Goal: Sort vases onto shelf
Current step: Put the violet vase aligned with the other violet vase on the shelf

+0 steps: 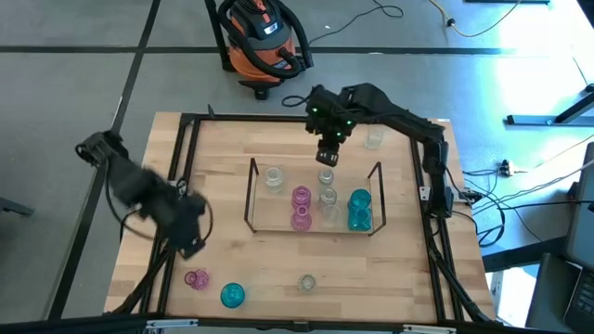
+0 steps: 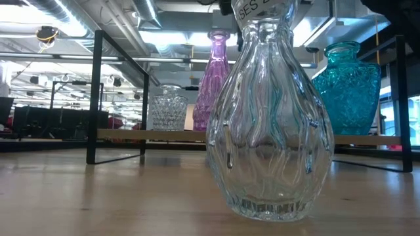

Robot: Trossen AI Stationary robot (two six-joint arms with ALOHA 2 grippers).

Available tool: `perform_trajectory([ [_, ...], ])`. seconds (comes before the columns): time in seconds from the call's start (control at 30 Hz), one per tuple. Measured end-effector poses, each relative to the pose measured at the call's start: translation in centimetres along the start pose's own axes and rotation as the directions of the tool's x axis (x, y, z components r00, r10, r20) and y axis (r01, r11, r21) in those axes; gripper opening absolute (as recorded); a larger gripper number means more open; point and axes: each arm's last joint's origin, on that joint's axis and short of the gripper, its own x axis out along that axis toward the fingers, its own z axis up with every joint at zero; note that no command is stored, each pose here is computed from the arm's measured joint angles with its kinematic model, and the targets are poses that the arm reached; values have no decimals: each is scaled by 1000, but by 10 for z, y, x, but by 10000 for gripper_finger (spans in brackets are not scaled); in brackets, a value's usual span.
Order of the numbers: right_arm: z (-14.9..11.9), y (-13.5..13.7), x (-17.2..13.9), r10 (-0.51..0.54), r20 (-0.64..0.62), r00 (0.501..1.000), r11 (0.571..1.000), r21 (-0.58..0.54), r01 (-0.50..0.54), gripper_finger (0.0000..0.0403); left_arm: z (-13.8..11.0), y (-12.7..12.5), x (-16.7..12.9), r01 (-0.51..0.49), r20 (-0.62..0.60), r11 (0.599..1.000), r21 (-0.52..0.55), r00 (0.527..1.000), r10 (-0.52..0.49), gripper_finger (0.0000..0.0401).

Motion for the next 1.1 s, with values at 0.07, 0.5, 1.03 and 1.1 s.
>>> perform_trajectory([
  [0.07, -1, 2, -5, 5, 17, 1000, 1000, -5, -5, 120, -15, 0, 20, -49, 6, 994, -102, 999, 50, 140],
  [0.5, -3, 13, -10, 99, 27, 995, 994, -50, -98, 120, -36, 13, 106, -111, 8, 949, -294, 993, 119, 169],
  [1.03, -6, 13, -18, 103, 46, 994, 993, -55, -100, 120, -35, 22, 153, -154, -119, 952, -264, 985, 126, 219],
  [1.1, -6, 13, -18, 103, 46, 994, 993, -56, -100, 120, -35, 24, 161, -134, -111, 955, -263, 988, 108, 210],
])
